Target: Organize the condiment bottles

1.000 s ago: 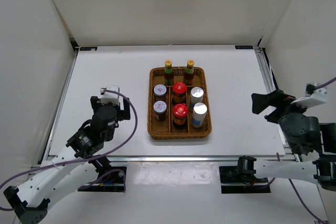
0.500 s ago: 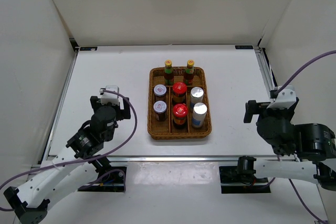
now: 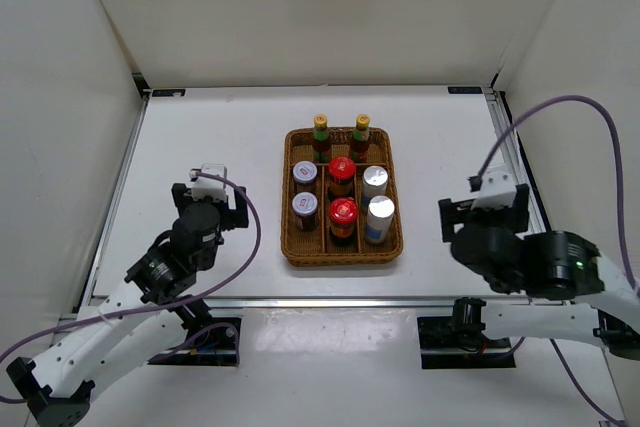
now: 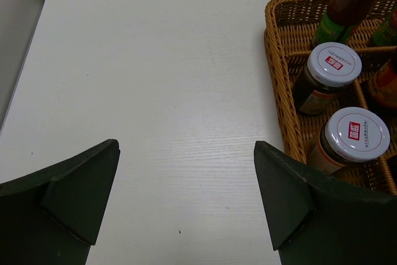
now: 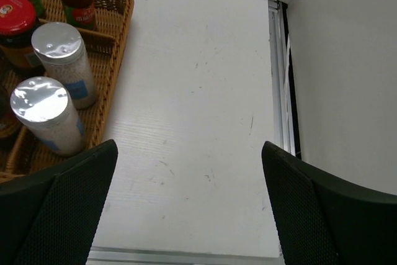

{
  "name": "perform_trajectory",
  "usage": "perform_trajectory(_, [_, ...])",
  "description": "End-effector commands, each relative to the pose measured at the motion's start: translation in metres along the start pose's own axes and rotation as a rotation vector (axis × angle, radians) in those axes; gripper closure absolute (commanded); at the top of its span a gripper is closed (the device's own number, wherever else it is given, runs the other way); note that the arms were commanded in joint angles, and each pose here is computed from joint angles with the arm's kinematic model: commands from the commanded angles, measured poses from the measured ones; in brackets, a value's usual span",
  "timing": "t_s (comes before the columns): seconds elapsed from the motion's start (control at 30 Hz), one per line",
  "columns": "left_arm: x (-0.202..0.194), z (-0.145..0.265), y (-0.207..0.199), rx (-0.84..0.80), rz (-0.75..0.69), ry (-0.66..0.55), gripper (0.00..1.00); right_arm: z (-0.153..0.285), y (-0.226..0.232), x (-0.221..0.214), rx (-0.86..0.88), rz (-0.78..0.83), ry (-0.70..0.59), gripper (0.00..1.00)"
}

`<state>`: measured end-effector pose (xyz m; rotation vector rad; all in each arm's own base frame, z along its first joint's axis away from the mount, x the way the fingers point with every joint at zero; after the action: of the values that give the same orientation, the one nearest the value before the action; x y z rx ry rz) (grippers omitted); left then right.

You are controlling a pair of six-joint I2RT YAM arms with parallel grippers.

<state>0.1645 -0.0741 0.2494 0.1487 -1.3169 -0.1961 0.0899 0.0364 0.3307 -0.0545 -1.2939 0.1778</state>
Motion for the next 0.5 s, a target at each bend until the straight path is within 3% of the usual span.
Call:
perform_trajectory(0.0, [0.004, 0.003, 0.001, -0.011, 0.023, -0.029, 0.0, -0.003, 0.013, 0.004, -0.092, -0.004, 0.02, 0.0])
perform_trajectory(0.17, [0.003, 0.002, 0.002, 0.011, 0.027, -0.022, 0.0, -0.004, 0.012, 0.002, -0.137, 0.035, 0.026, 0.0])
perform_trajectory(0.47, [0.003, 0.0, 0.0, 0.011, 0.027, -0.022, 0.0, 0.003, -0.01, 0.002, -0.113, -0.101, 0.001, 0.0])
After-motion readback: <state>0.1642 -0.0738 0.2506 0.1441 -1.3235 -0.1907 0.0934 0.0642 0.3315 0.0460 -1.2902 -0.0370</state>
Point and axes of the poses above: each gripper's point midway between its finger pads, its own z axis back along the fingers, its own y axis along the line the jaws close on, x = y × z, the point moved 8 cm from there along z, back along the fingers, and after that the axes turned 8 degrees about -z, right-handed, at the moved point
